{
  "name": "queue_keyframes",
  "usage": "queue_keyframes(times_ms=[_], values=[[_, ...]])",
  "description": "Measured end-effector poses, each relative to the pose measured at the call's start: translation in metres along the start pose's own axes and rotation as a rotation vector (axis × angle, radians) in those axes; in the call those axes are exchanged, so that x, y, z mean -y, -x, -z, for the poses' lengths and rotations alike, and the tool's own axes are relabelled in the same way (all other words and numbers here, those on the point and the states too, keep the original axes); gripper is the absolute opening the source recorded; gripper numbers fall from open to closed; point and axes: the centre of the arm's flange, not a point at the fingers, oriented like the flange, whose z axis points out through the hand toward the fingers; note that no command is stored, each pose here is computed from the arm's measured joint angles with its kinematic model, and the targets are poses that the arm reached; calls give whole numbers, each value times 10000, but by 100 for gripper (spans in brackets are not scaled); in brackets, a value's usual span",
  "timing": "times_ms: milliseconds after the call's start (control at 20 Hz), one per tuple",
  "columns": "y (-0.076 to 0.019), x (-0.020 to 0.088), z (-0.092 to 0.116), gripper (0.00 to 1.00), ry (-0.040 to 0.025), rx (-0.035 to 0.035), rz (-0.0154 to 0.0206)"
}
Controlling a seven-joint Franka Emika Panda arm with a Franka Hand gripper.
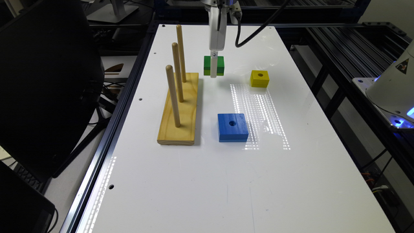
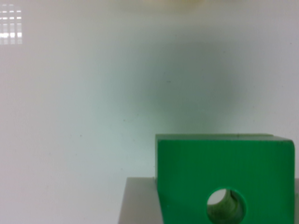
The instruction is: Pick up green block.
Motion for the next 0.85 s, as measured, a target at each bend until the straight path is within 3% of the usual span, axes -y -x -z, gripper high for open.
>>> queue_keyframes(times_ms=[150, 350, 500, 650, 850], values=[[-3, 5, 227, 0, -9, -52, 8], [29, -11, 576, 0, 50, -38, 23], [38, -15, 624, 0, 53, -43, 26], [30, -8, 797, 0, -6, -150, 29], [80, -39, 1135, 0, 17, -184, 33]])
